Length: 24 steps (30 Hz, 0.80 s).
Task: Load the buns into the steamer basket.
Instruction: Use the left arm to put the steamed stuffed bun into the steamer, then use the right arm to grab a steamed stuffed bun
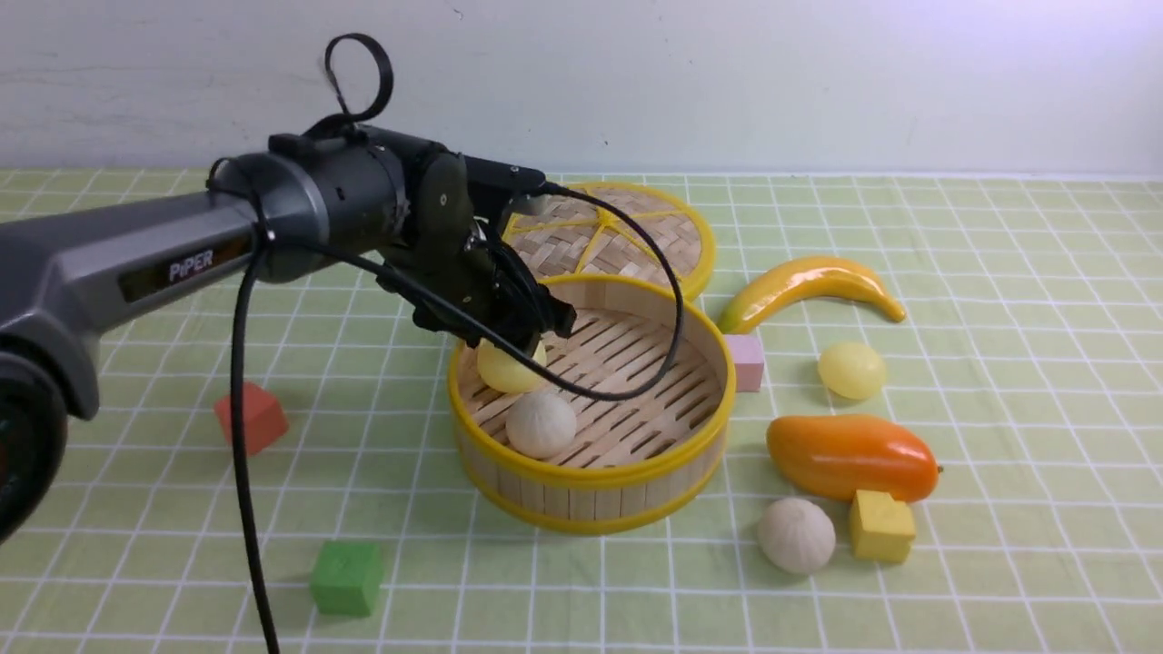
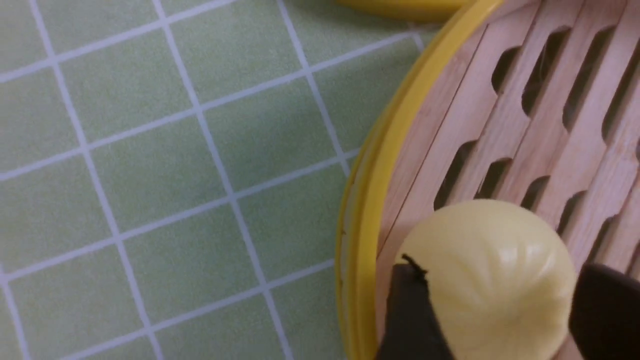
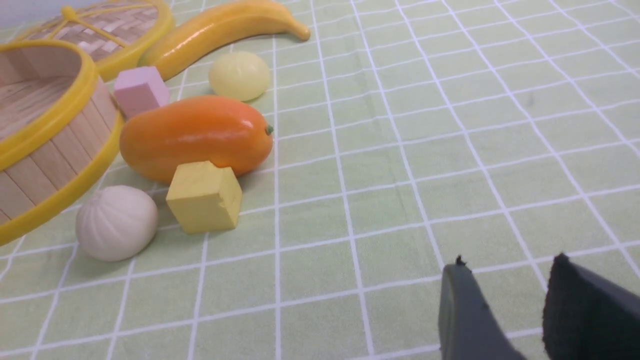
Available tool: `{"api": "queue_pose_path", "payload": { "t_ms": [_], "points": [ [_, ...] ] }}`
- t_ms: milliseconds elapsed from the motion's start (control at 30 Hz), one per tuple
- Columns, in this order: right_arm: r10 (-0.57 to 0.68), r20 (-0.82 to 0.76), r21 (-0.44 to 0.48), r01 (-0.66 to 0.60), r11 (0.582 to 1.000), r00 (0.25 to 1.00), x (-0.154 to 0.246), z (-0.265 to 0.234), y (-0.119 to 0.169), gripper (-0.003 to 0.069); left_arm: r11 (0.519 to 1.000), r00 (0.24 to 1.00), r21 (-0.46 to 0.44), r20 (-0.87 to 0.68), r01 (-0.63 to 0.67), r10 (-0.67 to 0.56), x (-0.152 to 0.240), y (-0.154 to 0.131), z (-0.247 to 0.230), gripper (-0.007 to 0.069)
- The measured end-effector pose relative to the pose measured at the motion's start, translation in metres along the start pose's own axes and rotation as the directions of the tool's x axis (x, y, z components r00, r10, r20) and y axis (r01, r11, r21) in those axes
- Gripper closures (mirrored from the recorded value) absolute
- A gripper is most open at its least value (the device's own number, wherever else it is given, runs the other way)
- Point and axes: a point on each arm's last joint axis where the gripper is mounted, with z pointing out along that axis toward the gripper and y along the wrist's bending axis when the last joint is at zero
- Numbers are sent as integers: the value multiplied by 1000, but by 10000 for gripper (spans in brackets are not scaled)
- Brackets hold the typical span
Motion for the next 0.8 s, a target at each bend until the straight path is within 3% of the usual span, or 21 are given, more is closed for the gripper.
{"api": "queue_pose_path", "payload": {
  "t_ms": [100,167,233,333,367,400,433,500,733,800],
  "points": [
    [0,0,0,0,1000,1000,0,0,0,418,1000,999,15,28,23,-24,-9,-2,-50,86],
    [0,0,0,0,1000,1000,0,0,0,418,999,997,29,61,36,-37,-13,-3,-81,121],
    [0,0,0,0,1000,1000,0,0,0,418,997,991,55,120,49,-55,-12,-5,-123,210],
    [0,0,0,0,1000,1000,0,0,0,418,993,972,100,222,58,-79,3,-6,-182,436],
    [0,0,0,0,1000,1000,0,0,0,418,993,969,102,233,57,-80,4,-6,-185,452],
    [0,0,0,0,1000,1000,0,0,0,418,991,953,121,290,52,-86,20,-6,-211,584],
    [0,0,0,0,1000,1000,0,0,0,418,989,942,135,322,53,-95,36,-6,-226,621],
    [0,0,0,0,1000,1000,0,0,0,418,987,930,147,351,56,-106,50,-6,-237,638],
    [0,0,0,0,1000,1000,0,0,0,418,964,831,234,506,128,-233,156,1,-255,638],
    [0,0,0,0,1000,1000,0,0,0,418,961,775,240,577,140,-257,201,6,-253,638]
  ]
}}
